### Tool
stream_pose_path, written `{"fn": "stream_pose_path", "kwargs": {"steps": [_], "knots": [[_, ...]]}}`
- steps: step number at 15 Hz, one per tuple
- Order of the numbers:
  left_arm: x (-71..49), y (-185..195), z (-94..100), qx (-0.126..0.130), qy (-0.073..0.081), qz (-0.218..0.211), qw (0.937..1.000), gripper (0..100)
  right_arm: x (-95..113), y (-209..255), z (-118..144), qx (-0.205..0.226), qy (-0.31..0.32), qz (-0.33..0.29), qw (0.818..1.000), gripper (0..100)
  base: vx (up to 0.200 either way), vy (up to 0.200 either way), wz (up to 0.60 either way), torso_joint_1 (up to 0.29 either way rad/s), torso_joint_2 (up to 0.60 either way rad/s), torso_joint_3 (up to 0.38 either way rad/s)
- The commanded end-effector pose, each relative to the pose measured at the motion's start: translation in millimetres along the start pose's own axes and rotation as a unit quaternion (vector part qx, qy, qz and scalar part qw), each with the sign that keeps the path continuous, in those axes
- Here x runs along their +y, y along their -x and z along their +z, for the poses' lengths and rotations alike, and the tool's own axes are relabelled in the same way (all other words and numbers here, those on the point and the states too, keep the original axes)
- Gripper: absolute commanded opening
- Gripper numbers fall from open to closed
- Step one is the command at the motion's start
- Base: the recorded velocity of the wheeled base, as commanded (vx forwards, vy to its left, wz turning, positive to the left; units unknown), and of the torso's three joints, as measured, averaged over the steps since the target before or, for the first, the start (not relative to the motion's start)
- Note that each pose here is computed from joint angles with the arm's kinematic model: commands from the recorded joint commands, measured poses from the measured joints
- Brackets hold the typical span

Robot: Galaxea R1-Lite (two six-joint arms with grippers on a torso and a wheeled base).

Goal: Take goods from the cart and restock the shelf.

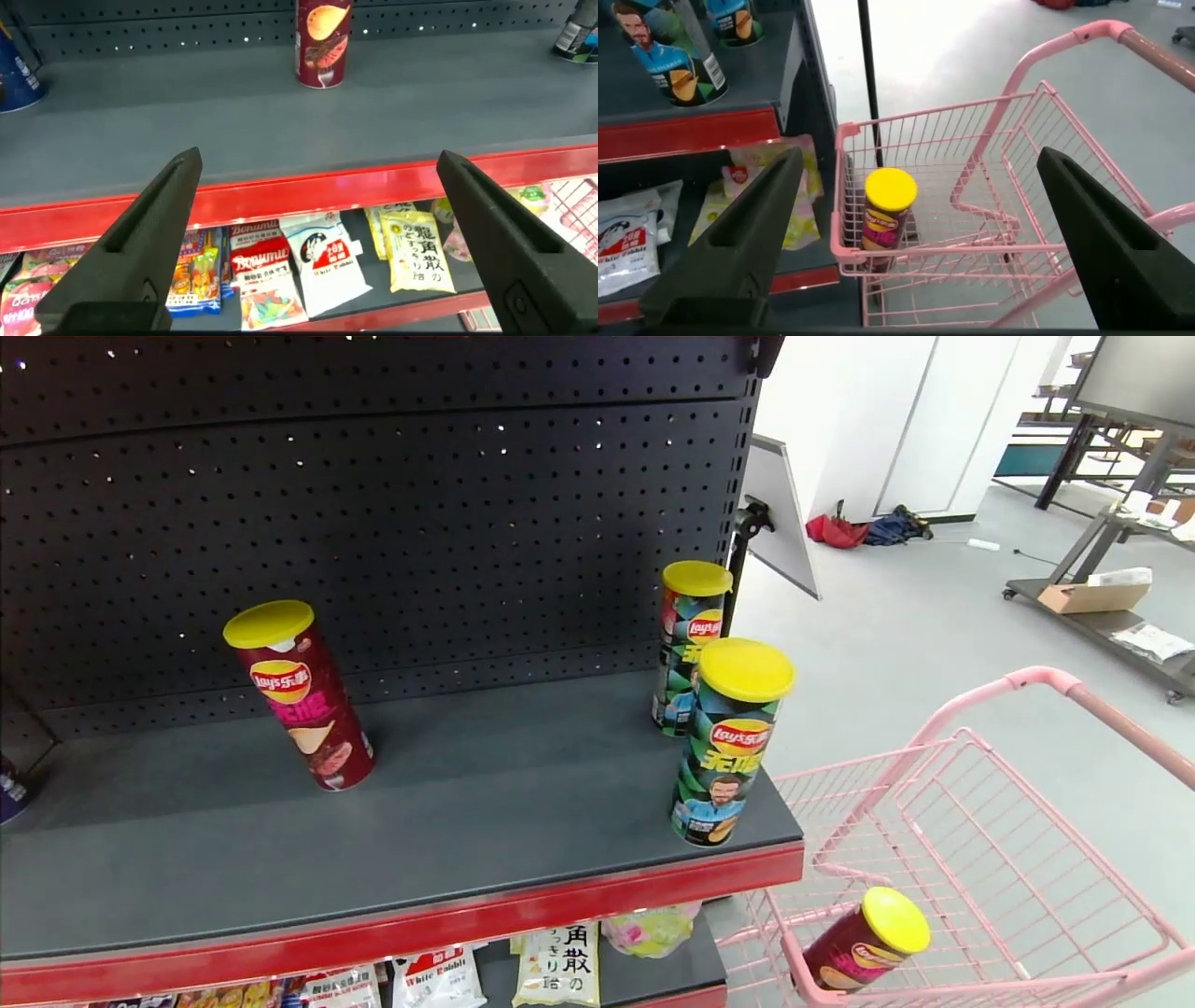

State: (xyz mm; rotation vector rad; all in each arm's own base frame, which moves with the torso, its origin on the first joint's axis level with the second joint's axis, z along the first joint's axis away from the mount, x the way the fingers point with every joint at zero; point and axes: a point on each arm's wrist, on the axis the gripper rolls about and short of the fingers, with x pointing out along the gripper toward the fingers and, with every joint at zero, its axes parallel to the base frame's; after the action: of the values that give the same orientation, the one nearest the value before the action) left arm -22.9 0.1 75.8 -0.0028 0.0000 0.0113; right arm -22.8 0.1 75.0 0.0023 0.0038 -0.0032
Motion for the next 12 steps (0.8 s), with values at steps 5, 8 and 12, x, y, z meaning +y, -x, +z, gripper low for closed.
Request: {"fn": "stream_pose_path", "kwargs": {"steps": [5,8,12], "knots": [[0.0,0.0,0.0,0.000,0.000,0.000,1.0000,100,0.0,0.0,0.0,0.000,0.000,0.000,1.000,100,0.000,0.000,0.00,-0.106,0.26,0.144],[0.0,0.0,0.0,0.000,0.000,0.000,1.0000,100,0.0,0.0,0.0,0.000,0.000,0.000,1.000,100,0.000,0.000,0.00,-0.137,0.35,0.193],[0.0,0.0,0.0,0.000,0.000,0.000,1.0000,100,0.0,0.0,0.0,0.000,0.000,0.000,1.000,100,0.000,0.000,0.00,-0.144,0.35,0.201]]}}
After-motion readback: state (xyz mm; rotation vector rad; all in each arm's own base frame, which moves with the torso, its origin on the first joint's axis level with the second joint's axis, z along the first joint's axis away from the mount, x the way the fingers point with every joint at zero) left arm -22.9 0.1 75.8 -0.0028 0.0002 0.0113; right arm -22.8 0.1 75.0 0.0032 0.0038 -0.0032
